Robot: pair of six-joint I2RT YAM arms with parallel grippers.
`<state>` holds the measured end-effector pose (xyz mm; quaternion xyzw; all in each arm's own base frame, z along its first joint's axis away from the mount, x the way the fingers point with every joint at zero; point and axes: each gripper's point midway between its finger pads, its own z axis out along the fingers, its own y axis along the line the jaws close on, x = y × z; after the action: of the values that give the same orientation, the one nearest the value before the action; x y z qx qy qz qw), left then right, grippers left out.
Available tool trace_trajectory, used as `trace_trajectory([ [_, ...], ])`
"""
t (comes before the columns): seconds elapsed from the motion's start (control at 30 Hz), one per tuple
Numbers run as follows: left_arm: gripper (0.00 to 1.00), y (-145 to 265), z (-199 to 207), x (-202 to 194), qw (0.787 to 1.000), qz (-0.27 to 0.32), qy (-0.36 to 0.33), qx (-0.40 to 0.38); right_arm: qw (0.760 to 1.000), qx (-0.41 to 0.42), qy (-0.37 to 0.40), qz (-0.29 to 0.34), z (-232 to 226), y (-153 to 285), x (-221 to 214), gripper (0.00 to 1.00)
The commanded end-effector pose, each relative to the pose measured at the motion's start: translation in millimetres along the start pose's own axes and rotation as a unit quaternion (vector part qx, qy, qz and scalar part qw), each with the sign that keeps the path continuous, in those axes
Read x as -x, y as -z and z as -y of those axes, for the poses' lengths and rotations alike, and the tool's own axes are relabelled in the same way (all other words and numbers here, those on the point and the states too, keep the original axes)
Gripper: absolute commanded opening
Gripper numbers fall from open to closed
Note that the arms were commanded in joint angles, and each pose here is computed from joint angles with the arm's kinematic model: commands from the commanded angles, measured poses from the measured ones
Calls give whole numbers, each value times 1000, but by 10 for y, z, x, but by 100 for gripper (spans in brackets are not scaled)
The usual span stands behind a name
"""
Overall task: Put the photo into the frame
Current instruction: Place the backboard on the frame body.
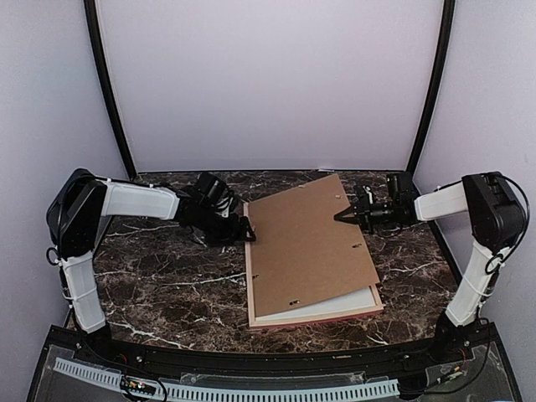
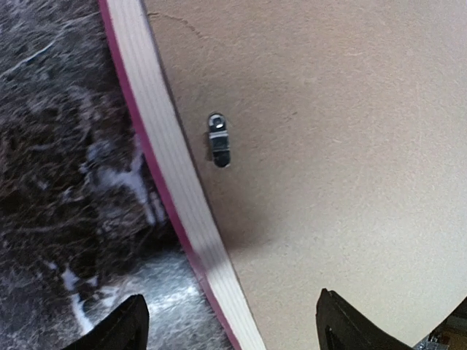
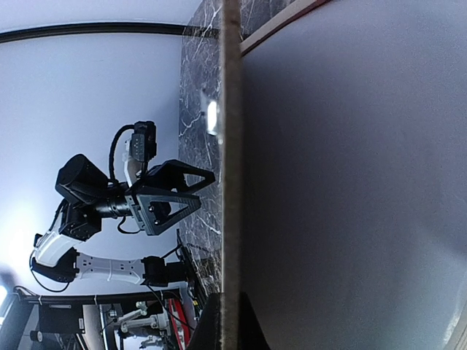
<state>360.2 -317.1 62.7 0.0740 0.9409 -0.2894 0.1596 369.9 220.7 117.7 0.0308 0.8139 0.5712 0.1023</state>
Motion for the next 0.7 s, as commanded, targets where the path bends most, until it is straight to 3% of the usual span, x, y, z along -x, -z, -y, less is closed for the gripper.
trace_trajectory([
  [0.0, 81, 325, -165, 40, 999, 31, 25, 22, 999, 7, 12, 34, -203, 1, 166, 0],
  [0.67, 81, 443, -215, 24, 998, 45, 29, 35, 999, 31, 27, 33, -548, 224, 83, 0],
])
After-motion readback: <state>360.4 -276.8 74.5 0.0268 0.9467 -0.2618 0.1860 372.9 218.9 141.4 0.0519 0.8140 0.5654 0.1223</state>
